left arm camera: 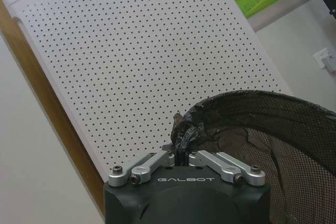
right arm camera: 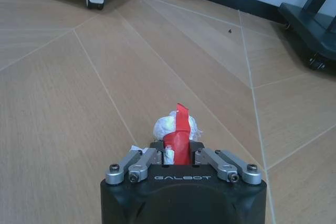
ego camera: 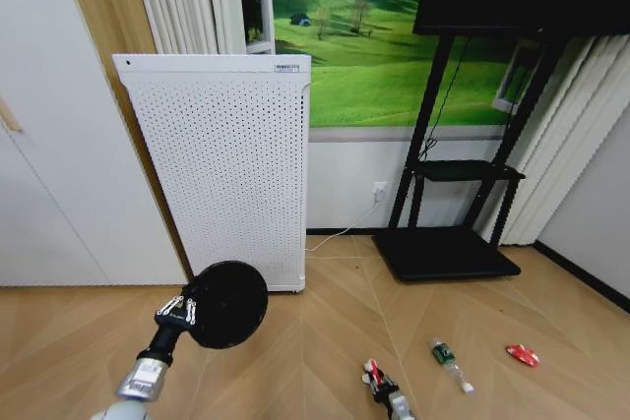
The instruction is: Pick up the trash bin and place the garbage on the floor into it.
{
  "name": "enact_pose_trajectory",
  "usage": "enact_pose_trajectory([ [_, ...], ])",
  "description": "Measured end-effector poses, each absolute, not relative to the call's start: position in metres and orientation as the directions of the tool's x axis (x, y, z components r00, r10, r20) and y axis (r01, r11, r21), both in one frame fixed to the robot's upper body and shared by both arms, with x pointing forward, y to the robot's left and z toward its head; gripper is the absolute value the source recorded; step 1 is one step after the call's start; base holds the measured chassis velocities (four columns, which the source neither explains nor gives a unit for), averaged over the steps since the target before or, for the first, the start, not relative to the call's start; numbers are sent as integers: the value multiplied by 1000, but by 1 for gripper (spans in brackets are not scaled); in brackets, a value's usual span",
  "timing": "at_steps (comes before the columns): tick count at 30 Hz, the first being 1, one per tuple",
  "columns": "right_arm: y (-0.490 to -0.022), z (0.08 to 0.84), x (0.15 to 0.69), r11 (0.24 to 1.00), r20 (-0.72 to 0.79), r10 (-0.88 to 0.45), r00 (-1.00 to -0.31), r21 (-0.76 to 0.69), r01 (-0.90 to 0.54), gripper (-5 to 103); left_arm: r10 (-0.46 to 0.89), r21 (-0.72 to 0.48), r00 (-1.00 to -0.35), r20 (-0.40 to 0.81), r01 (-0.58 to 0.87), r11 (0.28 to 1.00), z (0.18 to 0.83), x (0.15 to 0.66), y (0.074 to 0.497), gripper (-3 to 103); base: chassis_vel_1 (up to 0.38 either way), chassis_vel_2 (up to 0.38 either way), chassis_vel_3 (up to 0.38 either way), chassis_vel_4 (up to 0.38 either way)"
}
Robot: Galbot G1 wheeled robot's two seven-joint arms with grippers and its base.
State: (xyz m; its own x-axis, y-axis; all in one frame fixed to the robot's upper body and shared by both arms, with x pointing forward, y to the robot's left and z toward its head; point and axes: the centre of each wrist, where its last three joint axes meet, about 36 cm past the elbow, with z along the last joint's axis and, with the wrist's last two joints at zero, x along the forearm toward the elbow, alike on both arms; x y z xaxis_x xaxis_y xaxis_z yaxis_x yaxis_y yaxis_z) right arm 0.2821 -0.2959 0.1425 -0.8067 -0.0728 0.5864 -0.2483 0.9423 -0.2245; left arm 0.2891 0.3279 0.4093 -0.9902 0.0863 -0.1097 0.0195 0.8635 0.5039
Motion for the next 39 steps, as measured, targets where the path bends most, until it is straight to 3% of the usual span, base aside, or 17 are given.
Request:
enact_pose_trajectory([
  [7, -299, 168, 280, 944, 550, -95, -830, -214, -250, 23, 92, 489, -988, -126, 19, 872, 409, 298, 323, 6, 0, 0, 0, 0],
  [13, -289, 243, 287, 952, 381, -173, -908, -171, -253, 23, 175, 472, -976, -130, 94, 877, 417, 314, 311, 6, 0, 0, 0, 0],
  [23, -273, 311, 297, 918, 151, -342, -927, -158, -365, 23, 255, 477, -959, -121, 169, 862, 421, 322, 302, 6, 0, 0, 0, 0],
  [30, -270, 351, 309, 897, 9, -426, -904, -124, -424, 23, 277, 488, -953, -120, 187, 853, 409, 339, 296, 6, 0, 0, 0, 0],
  [39, -250, 368, 309, 821, -129, -571, -811, -95, -563, 23, 298, 453, -945, -134, 210, 867, 403, 359, 274, 6, 0, 0, 0, 0],
])
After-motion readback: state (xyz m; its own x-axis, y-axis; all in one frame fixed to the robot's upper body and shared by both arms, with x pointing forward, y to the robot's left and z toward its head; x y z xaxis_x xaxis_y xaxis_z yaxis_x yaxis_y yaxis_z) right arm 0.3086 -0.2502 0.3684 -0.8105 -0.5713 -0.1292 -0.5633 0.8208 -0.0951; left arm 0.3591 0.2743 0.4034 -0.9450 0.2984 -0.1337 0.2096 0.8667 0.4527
